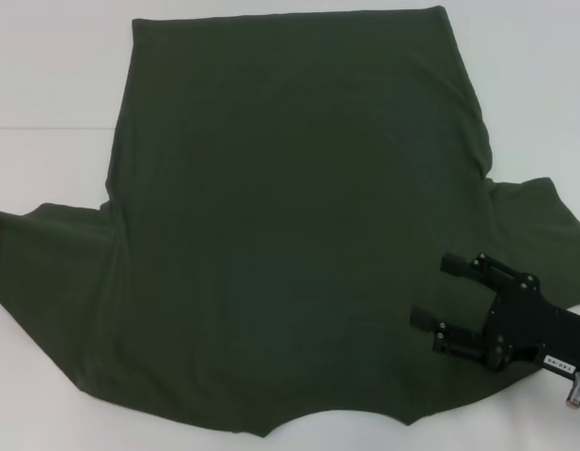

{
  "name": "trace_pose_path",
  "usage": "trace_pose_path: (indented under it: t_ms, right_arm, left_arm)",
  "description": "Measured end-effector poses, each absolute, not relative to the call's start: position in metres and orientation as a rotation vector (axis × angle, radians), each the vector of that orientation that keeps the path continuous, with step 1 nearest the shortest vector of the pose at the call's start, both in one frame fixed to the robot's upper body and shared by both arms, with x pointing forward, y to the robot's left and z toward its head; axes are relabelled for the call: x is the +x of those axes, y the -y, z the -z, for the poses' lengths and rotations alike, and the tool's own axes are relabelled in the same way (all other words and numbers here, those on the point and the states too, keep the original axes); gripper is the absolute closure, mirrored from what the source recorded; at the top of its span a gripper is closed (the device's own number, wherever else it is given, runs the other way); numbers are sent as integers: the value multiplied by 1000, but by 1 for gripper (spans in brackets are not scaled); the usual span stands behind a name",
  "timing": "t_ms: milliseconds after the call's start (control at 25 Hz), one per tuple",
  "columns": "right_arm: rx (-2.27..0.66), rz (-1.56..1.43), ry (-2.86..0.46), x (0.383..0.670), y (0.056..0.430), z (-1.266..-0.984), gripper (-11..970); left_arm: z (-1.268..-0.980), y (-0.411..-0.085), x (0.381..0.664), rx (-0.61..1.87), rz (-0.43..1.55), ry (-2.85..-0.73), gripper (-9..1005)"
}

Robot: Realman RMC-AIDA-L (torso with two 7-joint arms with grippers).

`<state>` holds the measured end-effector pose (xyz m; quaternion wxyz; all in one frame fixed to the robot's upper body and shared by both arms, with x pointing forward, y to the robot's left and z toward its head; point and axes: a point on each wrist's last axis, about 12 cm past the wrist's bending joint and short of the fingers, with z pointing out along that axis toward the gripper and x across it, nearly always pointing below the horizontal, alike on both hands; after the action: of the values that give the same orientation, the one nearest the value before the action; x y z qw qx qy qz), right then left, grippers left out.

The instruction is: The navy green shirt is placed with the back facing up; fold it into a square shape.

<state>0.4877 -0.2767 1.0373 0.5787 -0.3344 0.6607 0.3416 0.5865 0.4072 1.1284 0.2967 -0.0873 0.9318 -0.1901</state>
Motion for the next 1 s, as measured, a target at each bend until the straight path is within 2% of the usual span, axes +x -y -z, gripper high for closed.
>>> trace_pose_path:
  t_ms: [280, 640, 1000]
  right_arm:
    - [-782, -799, -1546, 488, 277, -1037, 75]
    - [-783, -802, -1544, 488, 276, -1037, 74]
    - [-783, -803, -1543, 488, 275, -1038, 75]
  left_arm:
    - [-1130, -398, 589, -211, 555, -2487, 986]
    - [-1139, -342, 608, -116, 750, -2488, 984]
    - [-1124, -295, 611, -98, 899, -2457, 982]
